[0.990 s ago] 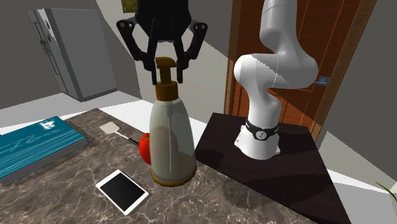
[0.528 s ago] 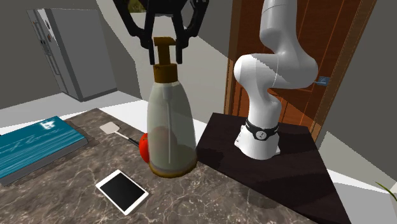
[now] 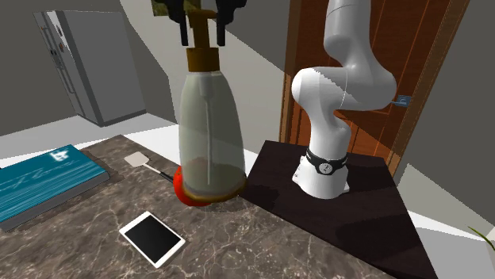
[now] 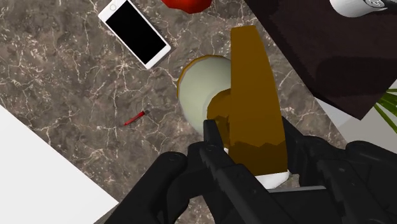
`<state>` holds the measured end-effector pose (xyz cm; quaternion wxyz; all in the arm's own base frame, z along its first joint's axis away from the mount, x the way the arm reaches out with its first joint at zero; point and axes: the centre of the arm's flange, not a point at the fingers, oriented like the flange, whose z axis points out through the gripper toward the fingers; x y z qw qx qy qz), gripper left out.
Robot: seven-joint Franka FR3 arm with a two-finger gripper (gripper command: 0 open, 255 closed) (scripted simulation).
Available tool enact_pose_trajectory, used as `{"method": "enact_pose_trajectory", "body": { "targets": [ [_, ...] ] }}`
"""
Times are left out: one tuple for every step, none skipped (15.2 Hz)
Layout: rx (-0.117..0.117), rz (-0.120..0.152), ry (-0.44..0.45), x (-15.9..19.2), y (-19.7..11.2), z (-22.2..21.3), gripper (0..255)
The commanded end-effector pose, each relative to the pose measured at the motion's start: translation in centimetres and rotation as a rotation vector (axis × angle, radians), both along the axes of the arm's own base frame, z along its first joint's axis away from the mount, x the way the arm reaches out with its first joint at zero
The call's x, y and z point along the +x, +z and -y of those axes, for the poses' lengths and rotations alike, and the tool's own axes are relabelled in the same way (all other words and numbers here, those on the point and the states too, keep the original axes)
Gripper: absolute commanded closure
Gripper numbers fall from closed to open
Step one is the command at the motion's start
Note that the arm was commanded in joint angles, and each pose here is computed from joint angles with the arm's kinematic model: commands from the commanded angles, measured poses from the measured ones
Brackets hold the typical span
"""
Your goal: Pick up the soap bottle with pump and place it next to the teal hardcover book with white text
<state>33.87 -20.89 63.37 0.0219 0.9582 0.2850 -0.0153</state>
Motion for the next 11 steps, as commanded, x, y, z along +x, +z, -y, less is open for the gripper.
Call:
{"method": "enact_pose_trajectory", "body": {
  "targets": [
    [0.000,0.000,0.000,0.0,1.1,0.0,255],
    [0.000,0.000,0.000,0.0,1.6,0.0,255],
    [0.000,0.000,0.000,0.0,2.1,0.0,255],
    [0.000,0.000,0.000,0.0,2.6,0.0,255],
    [0.000,0.000,0.000,0.0,3.2,0.0,255],
    [0.000,0.000,0.000,0.0,3.7,0.0,255],
    [0.000,0.000,0.000,0.0,4.2,0.0,255],
    [0.000,0.000,0.000,0.0,4.7,0.0,255],
    [0.000,0.000,0.000,0.0,5.3,0.0,255],
    [0.000,0.000,0.000,0.0,5.8,0.0,255],
    [0.000,0.000,0.000,0.0,6.3,0.0,255]
  ]
}}
